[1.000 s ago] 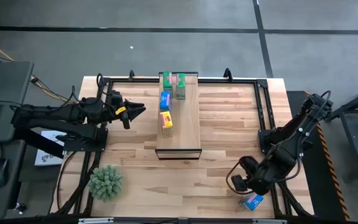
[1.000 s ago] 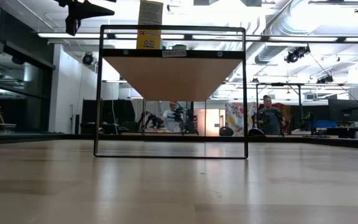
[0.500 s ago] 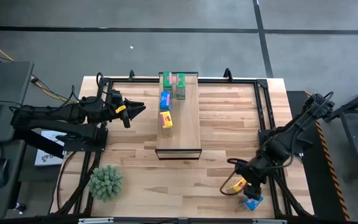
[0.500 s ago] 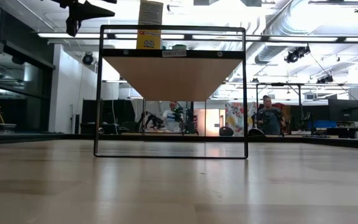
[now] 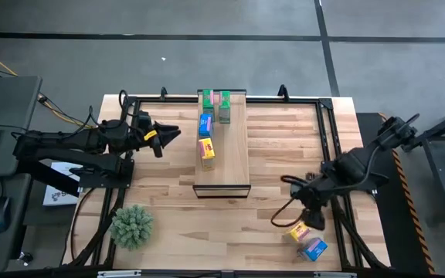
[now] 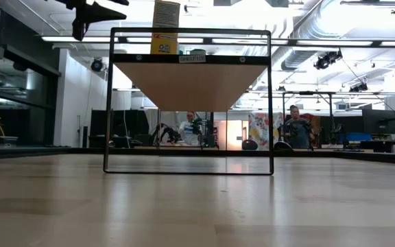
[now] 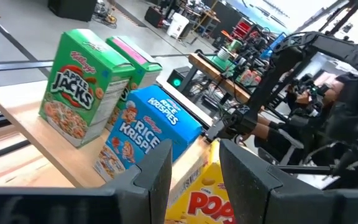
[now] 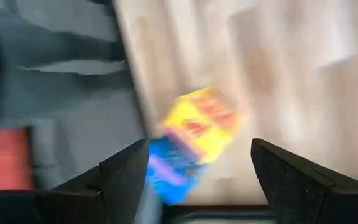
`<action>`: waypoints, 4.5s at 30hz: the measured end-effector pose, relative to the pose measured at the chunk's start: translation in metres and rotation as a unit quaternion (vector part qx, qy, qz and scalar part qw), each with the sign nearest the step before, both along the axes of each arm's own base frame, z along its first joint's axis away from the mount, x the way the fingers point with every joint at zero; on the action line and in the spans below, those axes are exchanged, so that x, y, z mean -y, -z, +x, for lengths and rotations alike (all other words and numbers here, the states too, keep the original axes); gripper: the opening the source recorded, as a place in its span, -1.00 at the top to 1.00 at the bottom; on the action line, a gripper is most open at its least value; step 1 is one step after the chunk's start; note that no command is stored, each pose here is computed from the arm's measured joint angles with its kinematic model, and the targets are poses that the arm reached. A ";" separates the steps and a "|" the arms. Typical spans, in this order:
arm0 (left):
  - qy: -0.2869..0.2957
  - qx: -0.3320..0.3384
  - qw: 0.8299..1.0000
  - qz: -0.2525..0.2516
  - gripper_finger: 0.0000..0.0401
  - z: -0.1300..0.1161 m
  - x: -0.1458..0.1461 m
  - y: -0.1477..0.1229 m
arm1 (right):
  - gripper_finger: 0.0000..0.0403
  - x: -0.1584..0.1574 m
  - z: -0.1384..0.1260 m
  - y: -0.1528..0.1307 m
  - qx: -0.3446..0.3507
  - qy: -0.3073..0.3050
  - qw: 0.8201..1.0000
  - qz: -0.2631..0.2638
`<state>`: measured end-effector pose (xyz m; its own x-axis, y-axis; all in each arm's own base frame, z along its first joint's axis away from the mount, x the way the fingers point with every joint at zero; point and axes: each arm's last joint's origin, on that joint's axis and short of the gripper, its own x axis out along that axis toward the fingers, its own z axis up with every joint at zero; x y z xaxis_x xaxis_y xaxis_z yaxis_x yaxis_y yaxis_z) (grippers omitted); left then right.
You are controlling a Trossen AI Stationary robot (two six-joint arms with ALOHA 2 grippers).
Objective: Stack cereal on shelf
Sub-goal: Put the yellow cereal on the shelf
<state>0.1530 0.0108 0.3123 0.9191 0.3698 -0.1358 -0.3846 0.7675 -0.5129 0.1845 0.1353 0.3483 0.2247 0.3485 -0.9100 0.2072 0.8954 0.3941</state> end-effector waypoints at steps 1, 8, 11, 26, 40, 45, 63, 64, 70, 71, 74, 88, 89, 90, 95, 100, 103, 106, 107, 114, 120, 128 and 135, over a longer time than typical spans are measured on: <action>-0.003 0.000 1.000 0.001 0.37 0.000 0.000 0.000 | -0.37 0.001 -0.004 -0.001 0.011 -0.030 0.999 -0.030; -0.016 0.000 1.000 0.002 0.37 0.000 -0.001 0.000 | -0.37 -0.015 -0.006 0.005 0.073 -0.190 0.975 -0.085; -0.016 0.000 1.000 0.002 0.37 0.000 -0.001 0.000 | -0.37 -0.026 -0.007 0.018 0.067 -0.239 0.964 -0.094; -0.010 -0.002 1.000 0.006 0.37 0.000 -0.001 0.000 | -0.37 -0.071 0.008 0.075 0.040 -0.321 0.935 -0.146; -0.008 -0.004 1.000 0.010 0.37 0.000 0.000 0.000 | -0.37 -0.084 0.017 0.092 0.043 -0.334 0.927 -0.167; 0.001 -0.004 1.000 0.009 0.37 0.000 0.000 0.000 | -0.37 -0.088 0.017 0.096 0.031 -0.341 0.927 -0.153; 0.003 -0.006 1.000 0.012 0.37 0.000 0.000 0.000 | -0.37 -0.085 0.020 0.091 0.056 -0.320 0.931 -0.165; 0.003 -0.006 1.000 0.012 0.37 0.000 0.000 0.000 | -0.37 -0.084 0.019 0.089 0.058 -0.320 0.931 -0.164; 0.003 -0.006 1.000 0.012 0.37 0.000 0.000 0.000 | -0.37 -0.082 0.016 0.084 0.059 -0.326 0.932 -0.150; 0.003 -0.006 1.000 0.012 0.37 0.000 0.000 0.000 | -0.37 -0.082 0.015 0.083 0.057 -0.333 0.930 -0.145; 0.003 -0.005 1.000 0.012 0.37 0.000 0.000 0.000 | -0.37 -0.084 0.012 0.083 0.056 -0.353 0.924 -0.135; 0.003 -0.005 1.000 0.012 0.37 0.000 0.000 0.000 | -0.37 -0.085 0.011 0.083 0.065 -0.350 0.922 -0.155; 0.003 -0.005 1.000 0.012 0.37 0.000 0.000 0.000 | -0.37 -0.085 0.011 0.083 0.065 -0.350 0.922 -0.154; 0.003 -0.006 1.000 0.012 0.37 0.000 0.000 0.000 | -0.37 -0.085 0.011 0.083 0.065 -0.350 0.922 -0.154; 0.003 -0.006 1.000 0.012 0.37 0.000 0.000 0.000 | -0.37 -0.085 0.011 0.083 0.065 -0.350 0.922 -0.154; 0.003 -0.006 1.000 0.012 0.37 0.000 0.000 0.000 | -0.37 -0.088 0.013 0.089 0.054 -0.354 0.921 -0.155; 0.003 -0.006 1.000 0.012 0.37 0.000 0.000 0.000 | -0.37 -0.089 0.015 0.095 0.043 -0.354 0.919 -0.167; 0.003 -0.006 1.000 0.012 0.37 0.000 0.000 0.000 | -0.37 -0.091 0.017 0.101 0.037 -0.356 0.918 -0.171; 0.003 -0.006 1.000 0.012 0.37 0.000 0.000 0.000 | -0.37 -0.092 0.017 0.102 0.033 -0.357 0.918 -0.173; 0.003 -0.006 1.000 0.012 0.37 0.000 0.000 0.000 | -0.37 -0.095 0.020 0.113 0.012 -0.360 0.915 -0.180; 0.003 -0.006 1.000 0.012 0.37 0.000 0.000 0.000 | -0.32 -0.096 0.022 0.120 0.000 -0.361 0.913 -0.193; 0.003 -0.006 1.000 0.012 0.37 0.000 0.000 0.000 | -0.09 -0.091 0.017 0.119 -0.022 -0.364 0.908 -0.207; 0.003 -0.007 1.000 0.016 0.37 0.000 0.000 0.000 | 0.02 -0.069 0.011 0.085 0.011 -0.338 0.922 -0.190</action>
<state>0.1530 0.0107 0.3122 0.9195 0.3684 -0.1374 -0.3870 0.7859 -0.4823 0.1951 0.2039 0.2632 0.0937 0.0732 -0.9929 -0.4524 0.8915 0.0230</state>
